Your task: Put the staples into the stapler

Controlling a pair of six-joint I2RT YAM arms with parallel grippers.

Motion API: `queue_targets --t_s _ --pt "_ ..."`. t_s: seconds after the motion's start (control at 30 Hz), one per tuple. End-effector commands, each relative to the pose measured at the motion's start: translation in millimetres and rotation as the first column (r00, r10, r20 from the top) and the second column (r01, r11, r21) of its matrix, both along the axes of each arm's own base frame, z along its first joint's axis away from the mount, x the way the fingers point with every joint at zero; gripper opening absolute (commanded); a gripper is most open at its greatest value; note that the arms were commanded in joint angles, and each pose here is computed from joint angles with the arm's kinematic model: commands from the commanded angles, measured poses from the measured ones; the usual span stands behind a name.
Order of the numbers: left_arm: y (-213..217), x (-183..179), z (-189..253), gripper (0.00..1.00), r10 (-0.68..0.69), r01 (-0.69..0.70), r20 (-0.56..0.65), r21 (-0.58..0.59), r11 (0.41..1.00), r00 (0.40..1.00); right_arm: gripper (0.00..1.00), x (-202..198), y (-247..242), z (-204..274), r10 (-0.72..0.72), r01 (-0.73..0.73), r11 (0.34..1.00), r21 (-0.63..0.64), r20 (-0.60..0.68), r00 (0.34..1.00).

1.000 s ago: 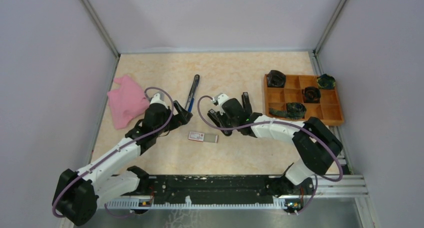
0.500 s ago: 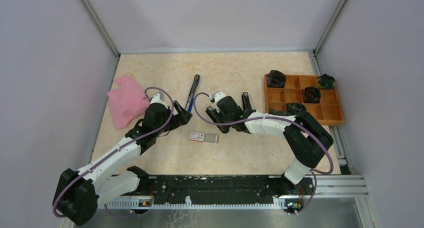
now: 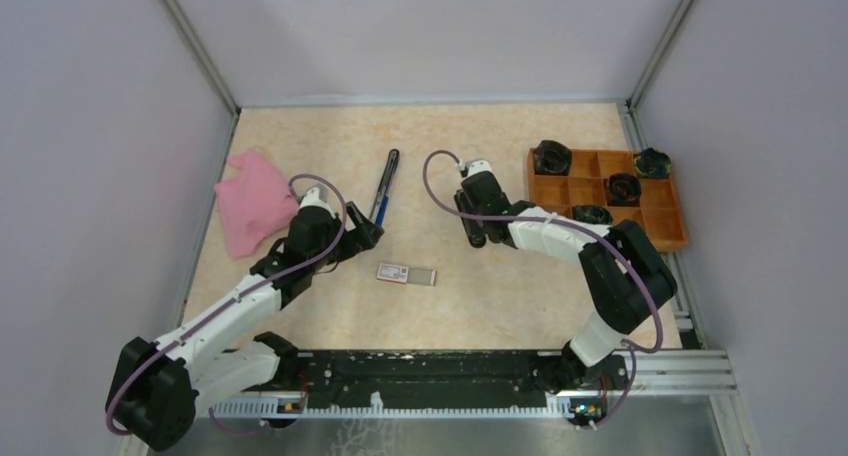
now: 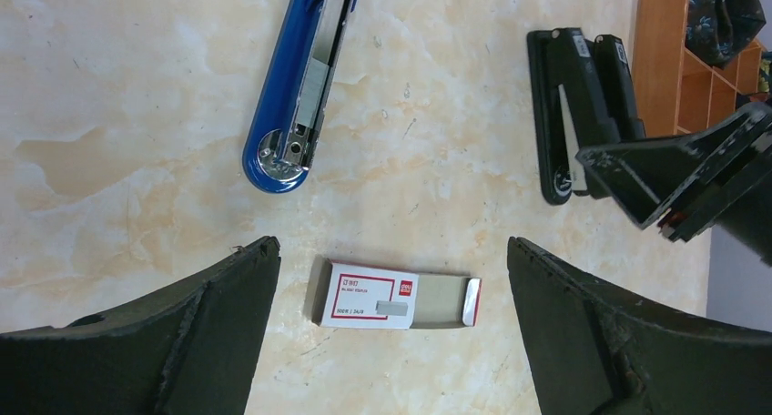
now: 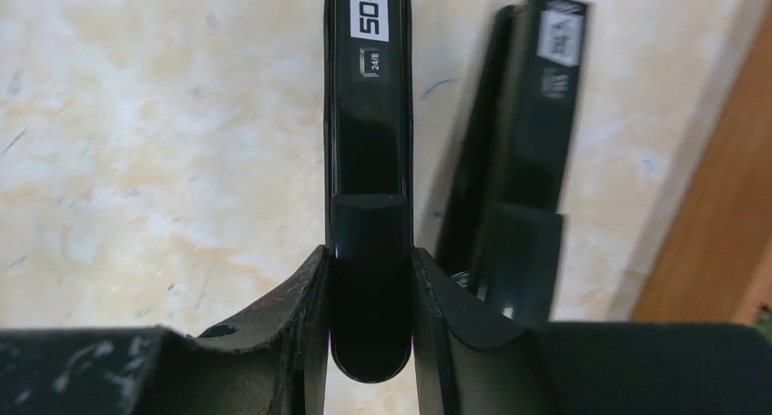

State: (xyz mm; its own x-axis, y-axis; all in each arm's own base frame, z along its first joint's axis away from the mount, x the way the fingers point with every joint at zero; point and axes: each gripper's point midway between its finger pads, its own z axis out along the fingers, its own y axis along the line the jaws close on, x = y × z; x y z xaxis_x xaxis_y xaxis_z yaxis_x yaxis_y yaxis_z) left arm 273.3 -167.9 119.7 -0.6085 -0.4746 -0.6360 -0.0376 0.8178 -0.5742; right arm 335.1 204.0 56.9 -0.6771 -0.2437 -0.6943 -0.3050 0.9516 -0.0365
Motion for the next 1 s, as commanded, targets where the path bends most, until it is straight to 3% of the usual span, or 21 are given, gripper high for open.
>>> queue_targets --t_s 0.0,0.23,0.33,0.77,0.97 --pt "3.3 -0.5 2.8 0.99 0.010 -0.010 -0.002 -0.003 1.000 1.000 0.26 30.8 -15.2 28.7 -0.114 0.114 0.993 -0.002 0.078 0.991" --pt "10.3 -1.4 6.2 0.99 0.035 -0.035 0.013 0.007 0.999 0.999 0.53 32.8 4.2 65.5 -0.126 0.109 0.985 0.133 0.128 0.984" --pt "13.6 -1.1 7.0 0.99 0.046 -0.047 0.022 0.011 0.999 0.999 0.59 25.9 22.9 79.0 -0.105 0.075 0.977 0.199 0.145 0.984" --pt "26.4 0.0 -17.7 0.99 0.088 -0.089 -0.036 -0.024 0.996 0.995 0.65 4.8 120.7 77.9 0.021 -0.069 0.931 0.357 0.137 0.990" --pt "27.5 26.4 -16.6 0.99 0.091 -0.088 -0.038 0.070 0.994 0.995 0.66 -1.7 123.3 65.2 0.027 -0.070 0.928 0.365 0.122 0.992"
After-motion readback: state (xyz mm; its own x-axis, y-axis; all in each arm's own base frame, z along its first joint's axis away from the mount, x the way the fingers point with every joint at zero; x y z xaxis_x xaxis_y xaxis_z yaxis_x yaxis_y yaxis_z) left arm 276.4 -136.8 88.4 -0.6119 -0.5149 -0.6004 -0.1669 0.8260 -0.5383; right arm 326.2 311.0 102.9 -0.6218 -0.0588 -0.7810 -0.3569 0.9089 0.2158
